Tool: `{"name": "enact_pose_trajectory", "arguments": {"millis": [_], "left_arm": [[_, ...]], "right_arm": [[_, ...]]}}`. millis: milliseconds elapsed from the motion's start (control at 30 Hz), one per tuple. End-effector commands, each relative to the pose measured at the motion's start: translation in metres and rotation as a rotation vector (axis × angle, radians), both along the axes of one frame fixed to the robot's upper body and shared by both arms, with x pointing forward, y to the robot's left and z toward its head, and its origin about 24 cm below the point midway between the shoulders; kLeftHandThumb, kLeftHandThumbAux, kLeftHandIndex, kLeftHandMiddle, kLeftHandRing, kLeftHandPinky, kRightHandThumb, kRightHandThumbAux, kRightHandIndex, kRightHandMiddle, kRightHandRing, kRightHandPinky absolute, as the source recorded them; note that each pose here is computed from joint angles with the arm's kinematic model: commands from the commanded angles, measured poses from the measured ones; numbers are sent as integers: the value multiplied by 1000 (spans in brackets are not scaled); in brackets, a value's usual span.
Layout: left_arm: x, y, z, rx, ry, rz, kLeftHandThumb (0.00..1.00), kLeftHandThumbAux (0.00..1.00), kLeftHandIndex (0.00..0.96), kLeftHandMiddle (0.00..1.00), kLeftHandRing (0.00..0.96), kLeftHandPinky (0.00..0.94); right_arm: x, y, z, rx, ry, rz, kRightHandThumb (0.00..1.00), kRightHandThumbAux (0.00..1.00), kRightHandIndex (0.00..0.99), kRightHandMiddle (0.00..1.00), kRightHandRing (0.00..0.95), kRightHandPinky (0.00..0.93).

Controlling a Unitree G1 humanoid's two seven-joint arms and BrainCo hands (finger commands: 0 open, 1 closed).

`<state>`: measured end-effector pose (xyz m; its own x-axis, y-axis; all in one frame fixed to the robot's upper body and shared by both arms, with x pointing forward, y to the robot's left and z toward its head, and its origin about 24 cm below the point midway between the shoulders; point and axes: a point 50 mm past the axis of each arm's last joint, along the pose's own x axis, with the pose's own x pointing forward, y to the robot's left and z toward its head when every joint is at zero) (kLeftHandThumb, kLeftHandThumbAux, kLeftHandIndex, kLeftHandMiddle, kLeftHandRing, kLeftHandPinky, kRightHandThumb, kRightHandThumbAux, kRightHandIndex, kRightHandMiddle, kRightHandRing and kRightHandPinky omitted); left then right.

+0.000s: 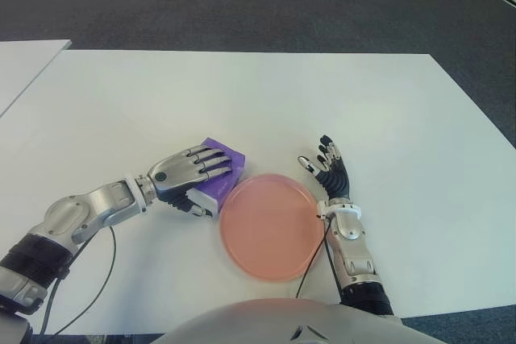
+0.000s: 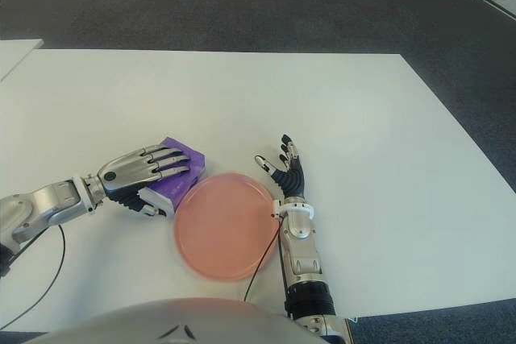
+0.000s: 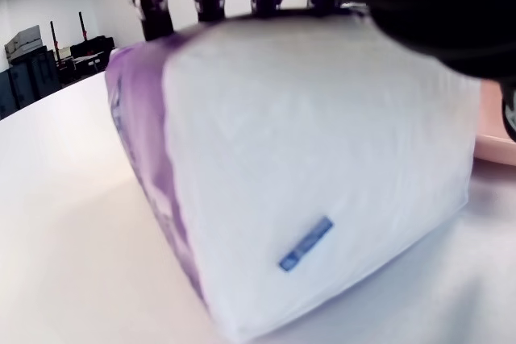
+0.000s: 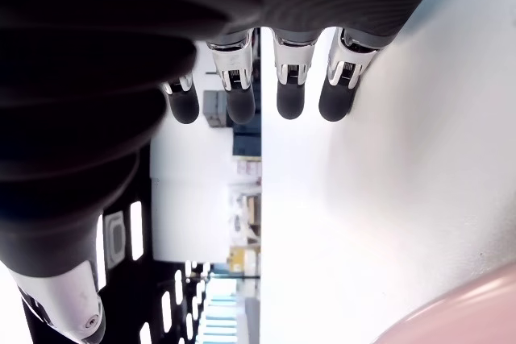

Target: Put the tissue paper into the plate.

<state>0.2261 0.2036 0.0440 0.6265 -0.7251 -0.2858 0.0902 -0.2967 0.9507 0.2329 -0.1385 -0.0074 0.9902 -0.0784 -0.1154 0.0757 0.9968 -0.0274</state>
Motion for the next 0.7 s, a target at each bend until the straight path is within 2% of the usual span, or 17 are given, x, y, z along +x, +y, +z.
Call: {"name": "enact_pose_trajectory", "arguments": {"millis": [33,700], "left_arm": [[-14,7,-26,102,107,-1,248,224,0,0,0,0],[-18,9,-45,59,98,50,256,230,0,0,0,0]], "right_arm": [[-20,-2,-30,16,189,-11,56,707,64,51,8,0],[-22,-4,-27,7,188,1,42,718,64,59,16,0]]}}
